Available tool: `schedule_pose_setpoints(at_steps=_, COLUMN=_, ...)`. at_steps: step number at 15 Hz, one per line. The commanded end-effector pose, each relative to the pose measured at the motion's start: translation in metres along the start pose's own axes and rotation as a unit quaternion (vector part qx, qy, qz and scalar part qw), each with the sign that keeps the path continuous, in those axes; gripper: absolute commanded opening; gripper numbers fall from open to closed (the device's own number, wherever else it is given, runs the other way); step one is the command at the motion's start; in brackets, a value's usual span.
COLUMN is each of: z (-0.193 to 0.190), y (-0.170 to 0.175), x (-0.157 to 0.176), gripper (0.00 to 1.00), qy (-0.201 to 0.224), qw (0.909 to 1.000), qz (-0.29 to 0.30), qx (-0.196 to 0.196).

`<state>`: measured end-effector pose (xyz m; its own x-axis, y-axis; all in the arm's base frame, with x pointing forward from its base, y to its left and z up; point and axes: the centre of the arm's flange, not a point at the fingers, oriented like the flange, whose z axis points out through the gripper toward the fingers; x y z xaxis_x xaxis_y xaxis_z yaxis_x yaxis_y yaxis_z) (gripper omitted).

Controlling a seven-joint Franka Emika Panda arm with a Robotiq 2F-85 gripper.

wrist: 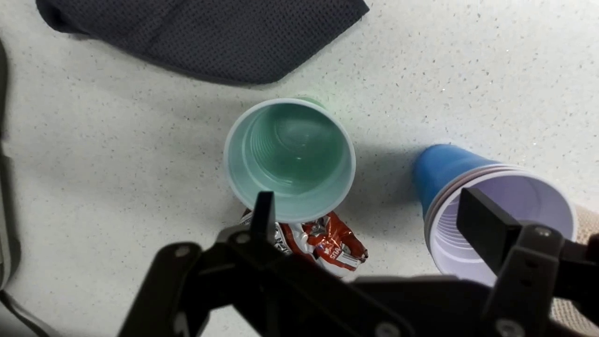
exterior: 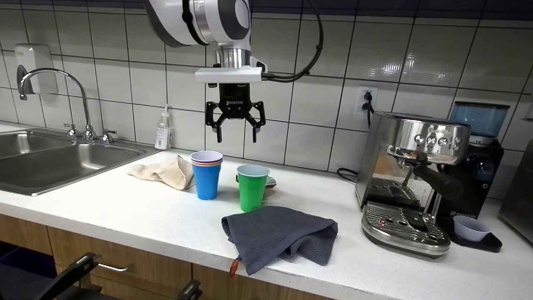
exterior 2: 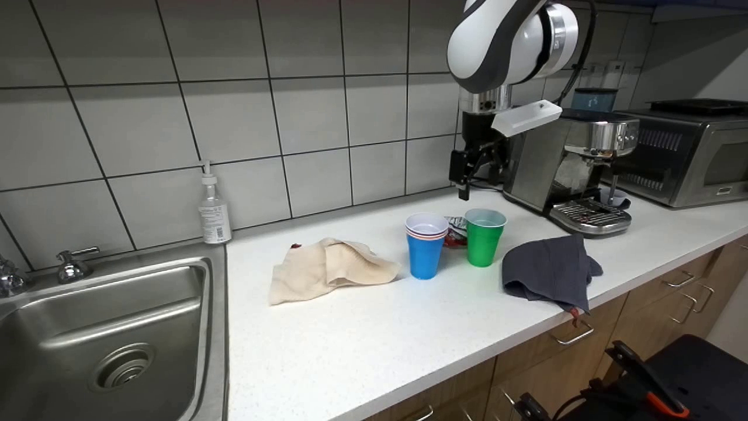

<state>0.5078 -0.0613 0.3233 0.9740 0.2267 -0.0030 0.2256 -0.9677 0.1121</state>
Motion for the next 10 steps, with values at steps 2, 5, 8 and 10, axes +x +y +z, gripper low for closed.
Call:
schedule_pose_setpoints(at_steps=2, z=0.011, y=0.002, x=-0.011, gripper=1.0, qy=0.026, qw=0.9986, qz=-0.046, qx=0.003)
schedule_pose_setpoints(at_steps=5, z=0.02, y=-0.001, x=-0.015, gripper=1.0, qy=0.036, qw=0.9972, qz=-0.066, qx=0.004)
schedule_pose_setpoints(at_steps=8, z=0.031, y=-0.003, x=-0.017, gripper=1.0, qy=0.042, qw=0.9955, qz=-0.085, qx=0.007)
schedule_pose_setpoints(at_steps=10, z=0.038, y=-0.004, x=-0.016, gripper=1.0, qy=0.043, qw=0.9947, qz=-0.094, qx=0.005)
